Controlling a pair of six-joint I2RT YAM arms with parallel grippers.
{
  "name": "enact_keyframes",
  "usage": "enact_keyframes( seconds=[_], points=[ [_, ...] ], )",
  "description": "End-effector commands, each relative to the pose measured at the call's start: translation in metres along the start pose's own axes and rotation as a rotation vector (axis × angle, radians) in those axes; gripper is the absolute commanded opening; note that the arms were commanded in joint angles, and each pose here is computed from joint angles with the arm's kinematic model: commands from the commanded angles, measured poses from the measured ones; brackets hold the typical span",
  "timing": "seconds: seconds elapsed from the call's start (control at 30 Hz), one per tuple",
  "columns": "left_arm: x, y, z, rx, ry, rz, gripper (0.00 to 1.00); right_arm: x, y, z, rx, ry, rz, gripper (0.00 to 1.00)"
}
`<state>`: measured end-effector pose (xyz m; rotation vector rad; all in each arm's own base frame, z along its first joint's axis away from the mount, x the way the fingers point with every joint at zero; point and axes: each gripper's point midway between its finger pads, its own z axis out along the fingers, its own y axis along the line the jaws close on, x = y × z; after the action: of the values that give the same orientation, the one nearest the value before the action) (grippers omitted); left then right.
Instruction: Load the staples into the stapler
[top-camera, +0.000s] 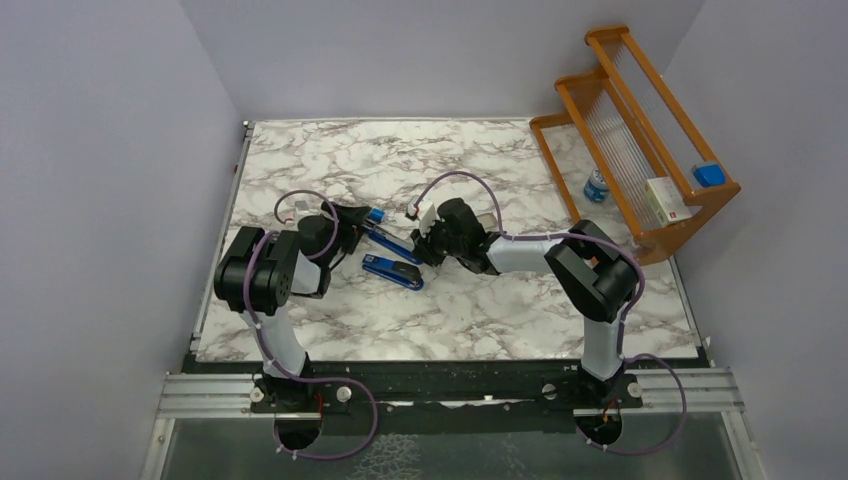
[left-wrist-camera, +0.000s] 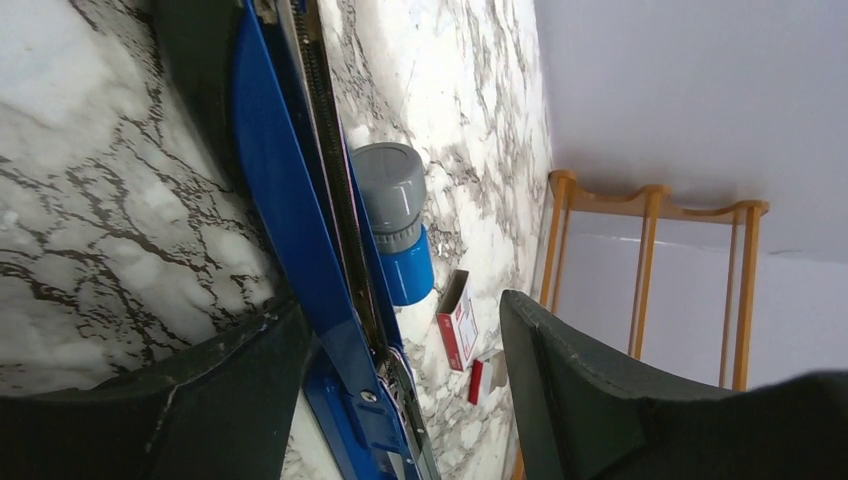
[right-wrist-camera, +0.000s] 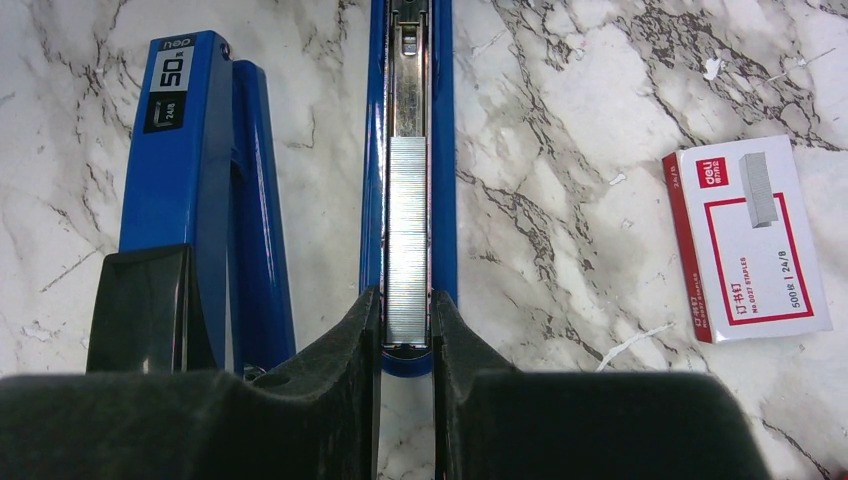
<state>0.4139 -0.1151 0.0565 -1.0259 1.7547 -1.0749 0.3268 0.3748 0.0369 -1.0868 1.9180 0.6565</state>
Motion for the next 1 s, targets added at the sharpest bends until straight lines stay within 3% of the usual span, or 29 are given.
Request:
enact_keyframes(
  seconds=[0.0, 0.37, 0.97],
  points=[
    [-0.019, 0.006, 0.0, 0.014, -0.07, 0.035, 0.69, 0.002, 0.009, 0.002, -0.039, 0.008, -0.032, 0.01],
    [-0.036, -0.014, 0.002, 0.16, -0.096, 0.071, 0.58, 0.007, 0.012, -0.002, -0.06, 0.022, -0.06, 0.01],
    [-0.025, -0.046, -0.007, 0.221, -0.072, 0.394, 0.29, 0.009, 0.015, 0.003, -0.089, 0.036, -0.064, 0.01]
  ],
)
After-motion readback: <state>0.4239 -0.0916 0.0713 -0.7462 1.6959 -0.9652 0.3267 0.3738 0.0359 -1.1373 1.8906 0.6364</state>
